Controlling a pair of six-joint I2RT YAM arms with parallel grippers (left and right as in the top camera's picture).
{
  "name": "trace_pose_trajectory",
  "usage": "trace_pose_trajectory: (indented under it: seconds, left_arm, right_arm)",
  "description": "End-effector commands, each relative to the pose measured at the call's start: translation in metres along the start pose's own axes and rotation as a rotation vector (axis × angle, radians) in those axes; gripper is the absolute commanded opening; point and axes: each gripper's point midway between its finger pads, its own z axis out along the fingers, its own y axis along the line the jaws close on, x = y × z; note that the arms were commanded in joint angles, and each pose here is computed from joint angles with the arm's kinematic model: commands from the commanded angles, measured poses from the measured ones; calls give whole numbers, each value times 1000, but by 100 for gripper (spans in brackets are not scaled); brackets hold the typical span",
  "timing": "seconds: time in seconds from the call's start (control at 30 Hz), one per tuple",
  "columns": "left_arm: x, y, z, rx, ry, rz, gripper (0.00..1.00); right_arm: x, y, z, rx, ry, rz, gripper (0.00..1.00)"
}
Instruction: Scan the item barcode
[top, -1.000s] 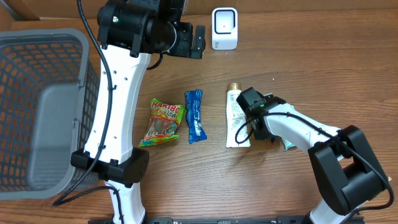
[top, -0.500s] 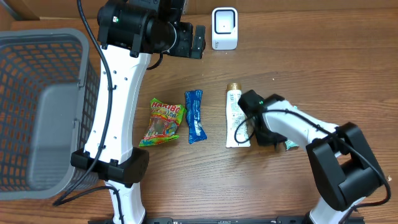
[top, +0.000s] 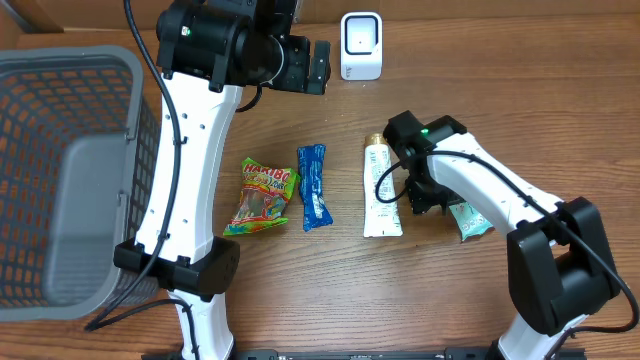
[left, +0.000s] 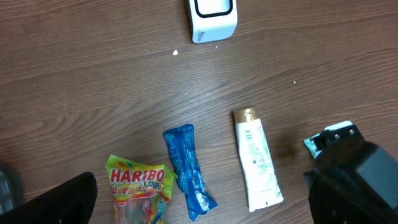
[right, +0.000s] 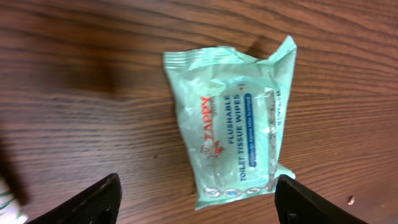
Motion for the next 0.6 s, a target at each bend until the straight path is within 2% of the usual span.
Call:
trace_pose_trajectory:
  seconds: [0.0, 0.3, 0.47, 0.57]
  left_arm:
    - [0, 2, 6, -12, 10, 19, 100]
    - [0, 2, 6, -12, 10, 19, 100]
    - [0, 2, 6, -12, 10, 19, 100]
    - [0, 2, 6, -12, 10, 19, 100]
  right_arm:
    - [2, -9, 8, 15, 4, 29, 78]
    - [14, -8, 51, -3, 18, 77, 76]
    - [24, -8, 79, -5, 9, 105, 81]
    - [30, -6, 92, -14, 7, 117, 80]
